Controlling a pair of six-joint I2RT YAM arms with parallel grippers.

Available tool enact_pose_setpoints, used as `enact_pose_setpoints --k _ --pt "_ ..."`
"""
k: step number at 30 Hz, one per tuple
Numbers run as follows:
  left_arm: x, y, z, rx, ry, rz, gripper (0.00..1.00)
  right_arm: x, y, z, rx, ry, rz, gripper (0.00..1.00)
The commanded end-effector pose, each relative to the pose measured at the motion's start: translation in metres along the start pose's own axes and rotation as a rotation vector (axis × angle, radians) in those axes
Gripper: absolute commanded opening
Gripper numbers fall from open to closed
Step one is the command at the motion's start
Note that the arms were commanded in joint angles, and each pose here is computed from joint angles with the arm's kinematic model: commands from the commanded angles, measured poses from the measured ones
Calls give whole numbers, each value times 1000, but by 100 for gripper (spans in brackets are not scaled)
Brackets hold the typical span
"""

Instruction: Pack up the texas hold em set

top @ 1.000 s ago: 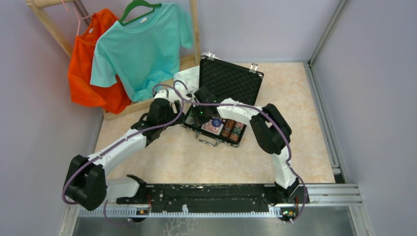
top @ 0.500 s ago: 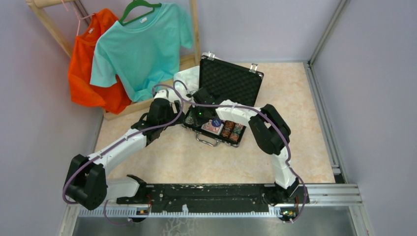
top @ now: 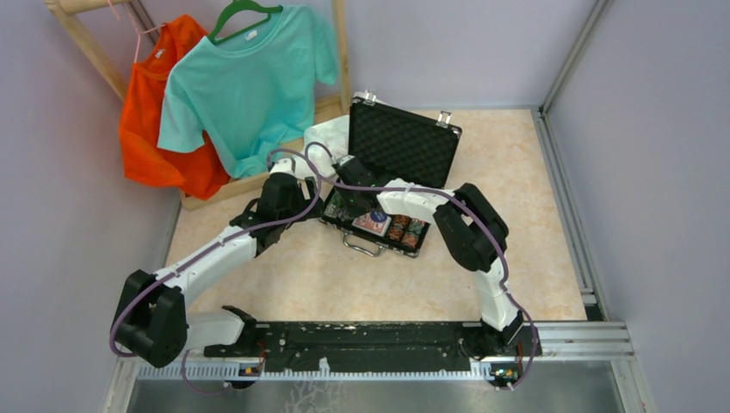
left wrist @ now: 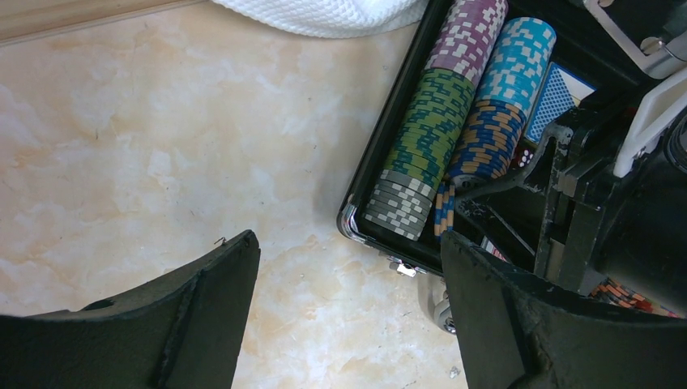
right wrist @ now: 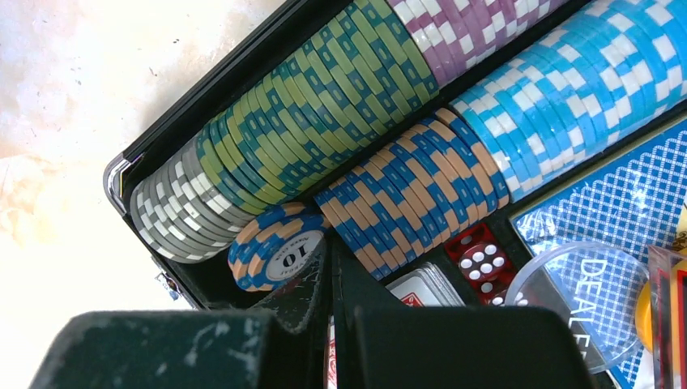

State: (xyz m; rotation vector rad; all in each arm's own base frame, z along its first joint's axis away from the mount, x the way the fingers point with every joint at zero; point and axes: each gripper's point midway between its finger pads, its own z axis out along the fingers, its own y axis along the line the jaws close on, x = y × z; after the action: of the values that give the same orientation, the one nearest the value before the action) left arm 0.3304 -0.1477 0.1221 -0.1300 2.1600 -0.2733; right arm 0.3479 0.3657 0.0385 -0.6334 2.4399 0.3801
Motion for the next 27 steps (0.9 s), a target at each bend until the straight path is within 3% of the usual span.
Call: enact_pose_setpoints --k 1,18,27 --pt "2 1 3 7 -4 14 88 -25 -1 -1 36 -128 10 0" --pt "4 -2 5 25 4 11 87 -61 33 -68 -44 -235 -47 0" --pt "4 1 5 9 0 4 88 -58 70 -63 -123 -201 -90 0"
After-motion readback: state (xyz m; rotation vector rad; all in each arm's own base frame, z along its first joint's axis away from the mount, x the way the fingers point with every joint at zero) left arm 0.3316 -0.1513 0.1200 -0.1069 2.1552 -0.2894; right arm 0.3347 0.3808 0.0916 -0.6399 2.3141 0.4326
